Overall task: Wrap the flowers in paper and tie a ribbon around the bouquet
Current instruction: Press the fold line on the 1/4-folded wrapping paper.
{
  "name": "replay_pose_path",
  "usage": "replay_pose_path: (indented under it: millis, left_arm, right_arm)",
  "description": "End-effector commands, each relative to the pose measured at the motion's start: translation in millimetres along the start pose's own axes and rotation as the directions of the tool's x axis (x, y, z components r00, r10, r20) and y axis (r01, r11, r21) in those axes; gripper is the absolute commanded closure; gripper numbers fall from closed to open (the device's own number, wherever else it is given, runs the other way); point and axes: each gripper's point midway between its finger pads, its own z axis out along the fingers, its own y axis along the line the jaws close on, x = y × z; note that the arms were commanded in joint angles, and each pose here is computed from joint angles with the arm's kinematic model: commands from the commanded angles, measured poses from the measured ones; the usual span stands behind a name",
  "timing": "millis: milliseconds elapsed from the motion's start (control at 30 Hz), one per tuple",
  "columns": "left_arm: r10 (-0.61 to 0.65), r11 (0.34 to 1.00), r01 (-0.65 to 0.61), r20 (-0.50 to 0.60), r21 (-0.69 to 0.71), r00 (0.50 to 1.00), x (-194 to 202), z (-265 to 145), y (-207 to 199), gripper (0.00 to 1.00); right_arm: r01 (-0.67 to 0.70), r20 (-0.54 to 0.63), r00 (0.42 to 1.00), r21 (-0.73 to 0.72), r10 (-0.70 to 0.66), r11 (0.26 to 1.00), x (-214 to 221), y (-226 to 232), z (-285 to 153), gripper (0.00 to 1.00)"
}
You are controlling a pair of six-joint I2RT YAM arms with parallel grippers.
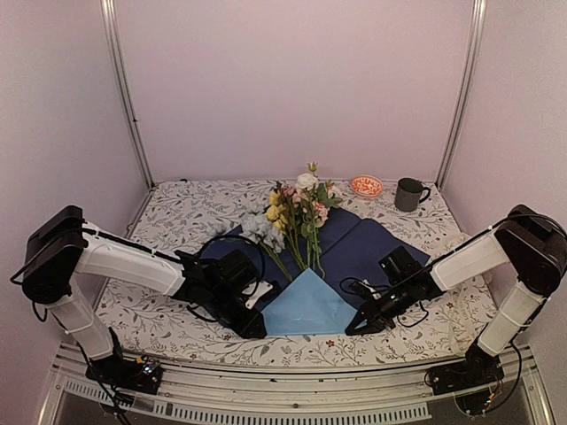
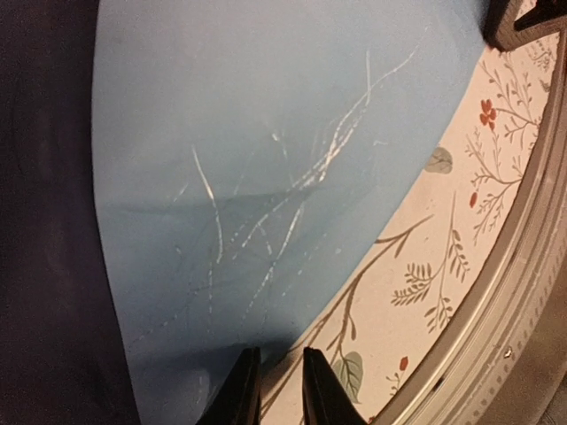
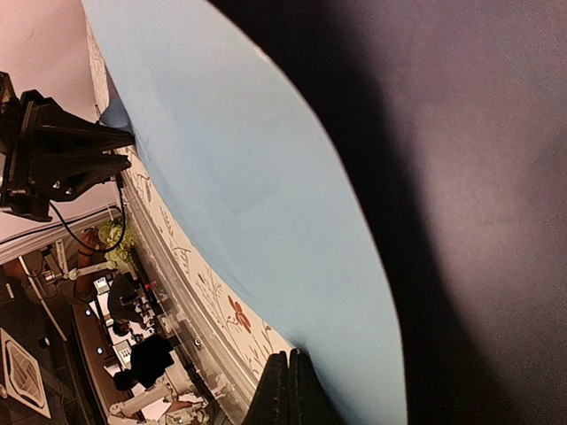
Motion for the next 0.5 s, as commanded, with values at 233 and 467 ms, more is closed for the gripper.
replay_pose_path:
  millis: [233, 467]
  left_arm:
    - [-0.369, 0.927, 0.343, -0.199, -0.154, 0.908, 101.8, -12.8, 48.9, 0.81]
    - [-0.475, 0.878, 0.467, -0.069, -0.109, 0.877, 91.7, -29.7, 60.0, 0.81]
  right_arm:
    - [-0.097, -0.008, 0.995, 0.117, 0.099, 0.988, 20.2, -38.7, -2.1, 1.0]
    - [-0.1, -0.012, 0.995, 0.128, 0.102, 0.987, 22.2, -41.4, -2.8, 1.0]
